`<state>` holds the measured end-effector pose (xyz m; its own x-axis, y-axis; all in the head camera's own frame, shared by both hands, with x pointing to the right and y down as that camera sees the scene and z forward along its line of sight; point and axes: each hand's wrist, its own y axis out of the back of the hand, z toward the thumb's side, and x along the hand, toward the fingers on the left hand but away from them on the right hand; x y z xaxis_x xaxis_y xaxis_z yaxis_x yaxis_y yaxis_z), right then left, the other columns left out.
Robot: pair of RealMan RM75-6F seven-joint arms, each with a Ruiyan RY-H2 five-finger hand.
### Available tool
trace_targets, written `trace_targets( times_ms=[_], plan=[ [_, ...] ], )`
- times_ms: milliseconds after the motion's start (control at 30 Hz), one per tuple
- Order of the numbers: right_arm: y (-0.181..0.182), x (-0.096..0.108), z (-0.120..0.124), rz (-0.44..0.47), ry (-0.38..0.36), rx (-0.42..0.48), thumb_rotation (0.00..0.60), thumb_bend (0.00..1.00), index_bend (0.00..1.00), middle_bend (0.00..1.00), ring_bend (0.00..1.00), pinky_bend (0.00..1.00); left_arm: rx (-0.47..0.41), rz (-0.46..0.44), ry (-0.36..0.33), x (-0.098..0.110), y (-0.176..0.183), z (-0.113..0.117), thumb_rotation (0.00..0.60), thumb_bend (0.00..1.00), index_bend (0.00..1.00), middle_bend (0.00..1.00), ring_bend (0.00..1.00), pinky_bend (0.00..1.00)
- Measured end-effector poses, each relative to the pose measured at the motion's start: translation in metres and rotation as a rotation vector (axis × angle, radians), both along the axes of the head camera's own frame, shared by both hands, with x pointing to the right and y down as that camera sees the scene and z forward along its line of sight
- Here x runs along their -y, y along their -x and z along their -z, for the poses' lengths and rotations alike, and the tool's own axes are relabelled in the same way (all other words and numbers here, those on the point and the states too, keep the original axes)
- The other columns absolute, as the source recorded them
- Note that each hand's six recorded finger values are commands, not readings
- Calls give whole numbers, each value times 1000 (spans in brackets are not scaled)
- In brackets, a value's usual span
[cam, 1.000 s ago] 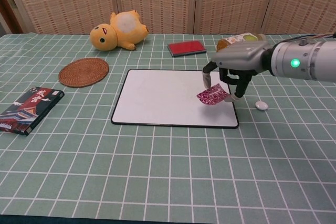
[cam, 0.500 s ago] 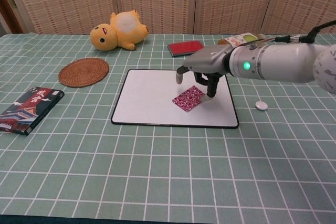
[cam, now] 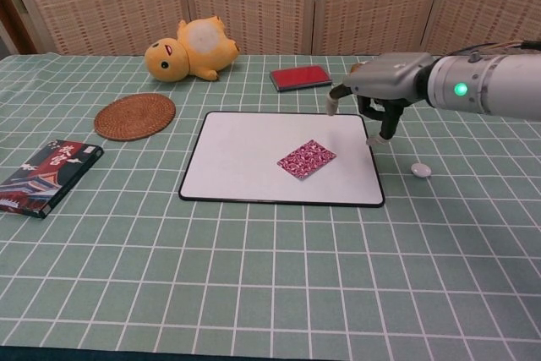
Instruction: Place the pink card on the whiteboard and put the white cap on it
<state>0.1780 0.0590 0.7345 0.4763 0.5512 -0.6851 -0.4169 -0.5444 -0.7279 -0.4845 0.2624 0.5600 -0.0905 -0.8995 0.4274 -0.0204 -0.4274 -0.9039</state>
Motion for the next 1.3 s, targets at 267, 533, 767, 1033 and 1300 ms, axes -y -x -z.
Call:
trace_targets(
  times_ms=[267, 533, 767, 1033, 1300],
  plan=[
    [-47, -22, -8, -8, 35, -67, 600, 241, 309, 826, 997, 1000, -7, -3, 2, 0, -2, -2, 600, 308, 0, 0, 0, 0],
    [-69, -34, -21, -10, 50, -113, 600, 241, 318, 827, 998, 1000, -8, -3, 0, -1, -3, -1, 600, 307, 0, 0, 0, 0],
    [-75, -37, -21, -15, 48, -108, 600, 241, 330, 832, 1000, 1000, -5, -2, 3, -1, -3, -2, 600, 309, 0, 0, 0, 0],
    [-77, -41, -23, -10, 52, -106, 600, 240, 348, 834, 1000, 1000, -7, -4, 6, 0, -4, -3, 600, 308, 0, 0, 0, 0],
    [-76, -41, -25, -8, 51, -106, 600, 241, 378, 837, 1000, 1000, -6, 2, 7, -1, -2, -3, 600, 308, 0, 0, 0, 0]
  ],
)
